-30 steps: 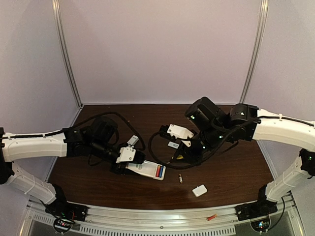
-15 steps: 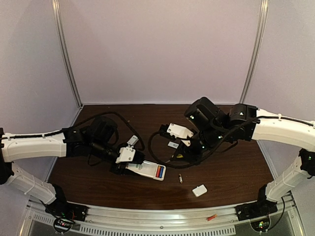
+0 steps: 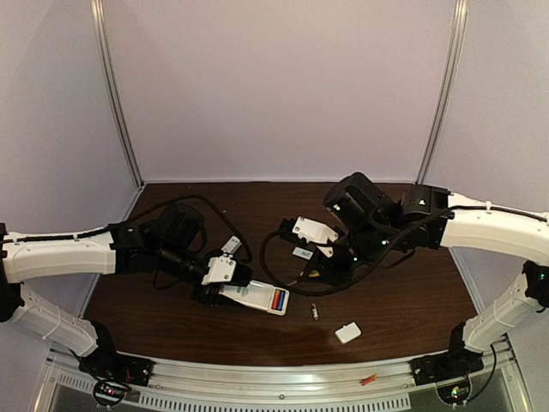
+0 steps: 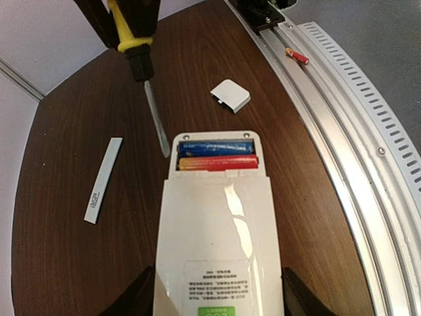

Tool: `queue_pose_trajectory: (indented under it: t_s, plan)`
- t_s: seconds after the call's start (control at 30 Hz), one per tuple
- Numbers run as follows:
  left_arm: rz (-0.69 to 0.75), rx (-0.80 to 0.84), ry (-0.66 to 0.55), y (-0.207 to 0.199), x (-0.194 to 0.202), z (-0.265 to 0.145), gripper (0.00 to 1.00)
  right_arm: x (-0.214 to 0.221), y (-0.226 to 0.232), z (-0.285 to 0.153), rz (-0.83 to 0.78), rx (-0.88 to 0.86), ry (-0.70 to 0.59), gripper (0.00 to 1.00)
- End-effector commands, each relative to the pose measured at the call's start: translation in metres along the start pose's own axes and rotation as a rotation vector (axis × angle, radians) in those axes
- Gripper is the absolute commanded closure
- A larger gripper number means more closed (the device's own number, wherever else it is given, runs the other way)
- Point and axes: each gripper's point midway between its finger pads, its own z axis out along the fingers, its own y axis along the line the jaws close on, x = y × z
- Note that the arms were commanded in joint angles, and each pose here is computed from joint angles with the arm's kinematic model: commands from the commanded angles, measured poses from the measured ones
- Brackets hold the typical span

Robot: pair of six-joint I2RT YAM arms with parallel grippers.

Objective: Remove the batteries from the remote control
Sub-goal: Remove the battery from the remote control without the battery cover.

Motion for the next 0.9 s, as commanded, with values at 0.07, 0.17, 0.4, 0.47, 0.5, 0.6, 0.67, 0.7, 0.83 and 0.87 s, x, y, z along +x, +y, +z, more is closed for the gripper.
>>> queue_pose_trajectory:
  t_s: [0.07, 0.17, 0.4, 0.47, 0.5, 0.6, 0.67, 0.7, 0.83, 0.87]
  plan:
    - [0.020, -0.019, -0.060, 0.009, -0.018, -0.001, 1.00, -0.001, 0.003, -0.010, 0.009, 0.000, -0.038, 1.00]
    - [0.019, -0.016, -0.061, 0.008, -0.018, -0.001, 1.00, -0.003, 0.003, -0.012, 0.012, 0.003, -0.051, 1.00]
    - [0.013, -0.012, -0.064, 0.008, -0.019, -0.001, 1.00, -0.005, 0.002, -0.013, 0.016, 0.005, -0.061, 1.00]
    - [0.011, -0.013, -0.068, 0.009, -0.020, -0.001, 1.00, -0.004, 0.003, -0.012, 0.019, 0.000, -0.055, 1.00]
    - [0.010, -0.011, -0.068, 0.008, -0.020, -0.001, 1.00, -0.002, 0.004, -0.011, 0.018, -0.005, -0.050, 1.00]
    - [0.012, -0.014, -0.069, 0.009, -0.021, -0.002, 1.00, 0.000, 0.006, -0.010, 0.021, -0.013, -0.045, 1.00]
    - [0.013, -0.017, -0.068, 0.010, -0.021, -0.002, 1.00, 0.000, 0.007, -0.009, 0.020, -0.019, -0.044, 1.00]
    - [0.014, -0.017, -0.068, 0.010, -0.022, -0.002, 1.00, 0.000, 0.008, -0.008, 0.021, -0.022, -0.043, 1.00]
    - [0.014, -0.018, -0.069, 0.010, -0.022, -0.002, 1.00, 0.001, 0.012, -0.005, 0.015, -0.037, -0.032, 1.00]
    - [0.014, -0.017, -0.069, 0.010, -0.022, -0.002, 1.00, 0.002, 0.013, -0.005, 0.014, -0.038, -0.029, 1.00]
